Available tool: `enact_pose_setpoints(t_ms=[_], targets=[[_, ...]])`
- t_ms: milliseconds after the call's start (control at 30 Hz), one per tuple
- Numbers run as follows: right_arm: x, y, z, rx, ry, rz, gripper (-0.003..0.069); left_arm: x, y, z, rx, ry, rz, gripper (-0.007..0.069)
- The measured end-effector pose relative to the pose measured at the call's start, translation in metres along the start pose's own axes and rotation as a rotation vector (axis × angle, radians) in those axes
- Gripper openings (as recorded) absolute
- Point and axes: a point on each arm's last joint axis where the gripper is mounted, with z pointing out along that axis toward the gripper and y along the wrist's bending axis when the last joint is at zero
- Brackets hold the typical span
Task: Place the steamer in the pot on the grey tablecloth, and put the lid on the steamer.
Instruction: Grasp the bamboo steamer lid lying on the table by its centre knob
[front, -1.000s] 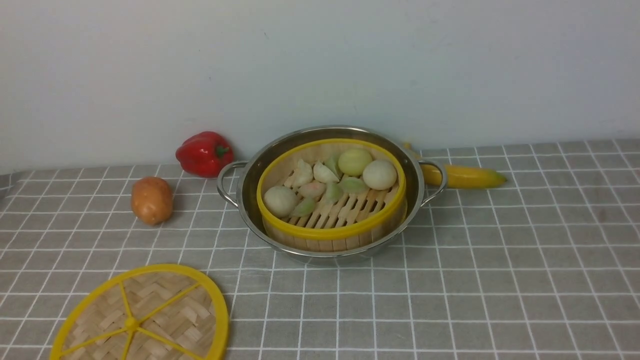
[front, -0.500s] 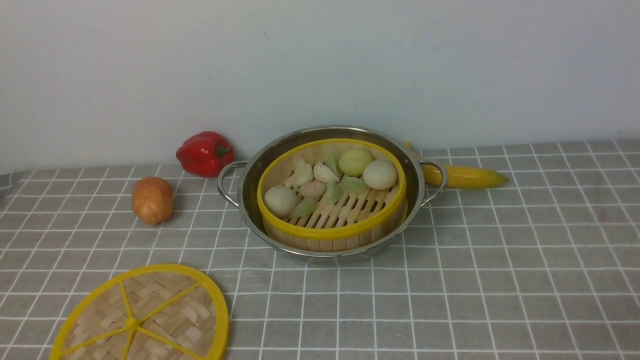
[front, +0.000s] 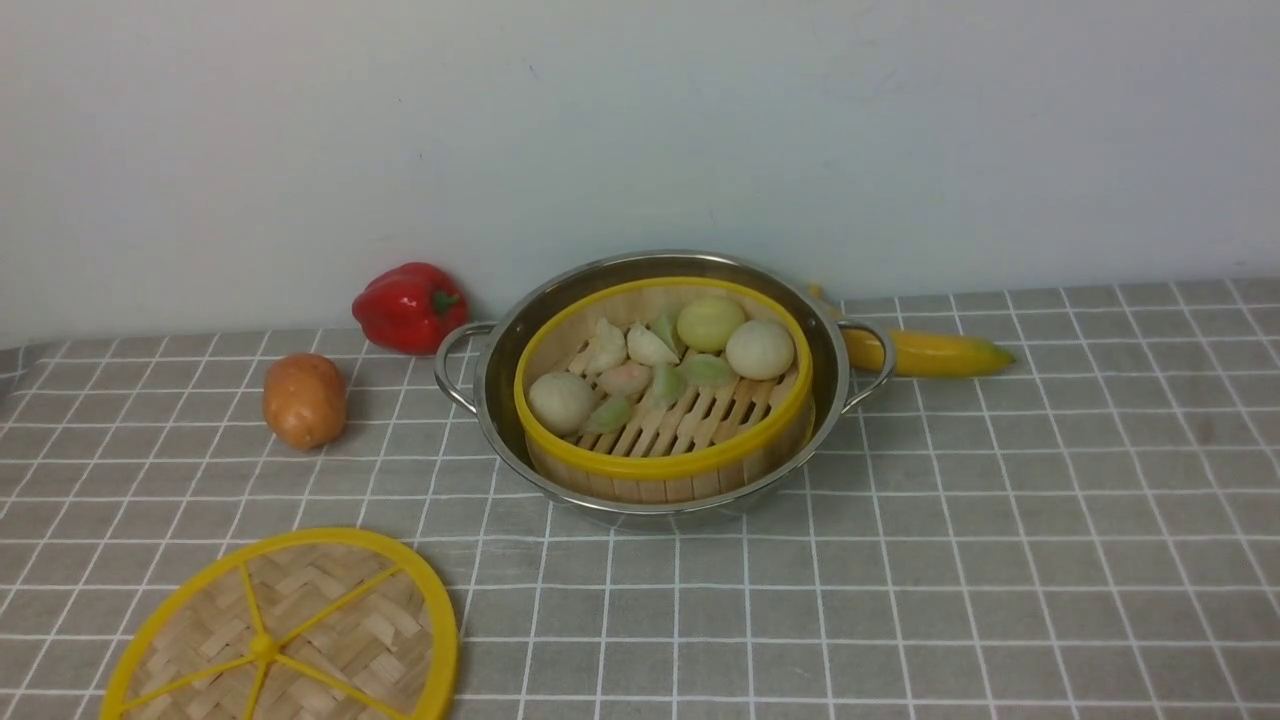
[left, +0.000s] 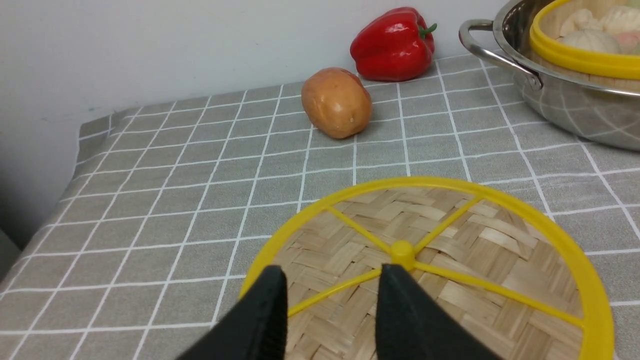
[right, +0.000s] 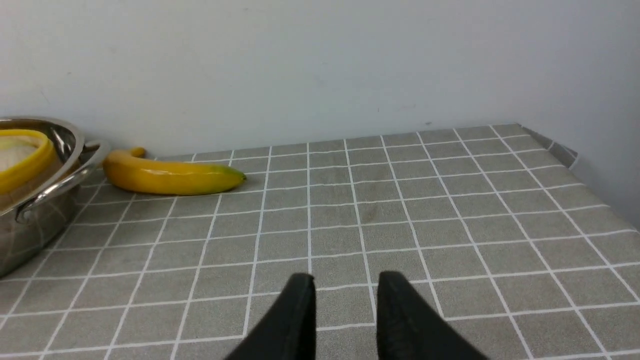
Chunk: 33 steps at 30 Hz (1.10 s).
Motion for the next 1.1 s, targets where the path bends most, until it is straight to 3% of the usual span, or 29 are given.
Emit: enact_pose_setpoints(t_ms=[900,1100], targets=[[0.0006,0.0015,-0.0001,-0.027,0.005,0.016,0.0240,0.0000,0.0000,0.0000,0.000,0.000,0.000,0.0244],[0.0024,0.0036,-0.0002,-0.061,0.024,-0.048,0.0240,0.0000,0.0000,0.0000,0.000,0.000,0.000,0.0244]])
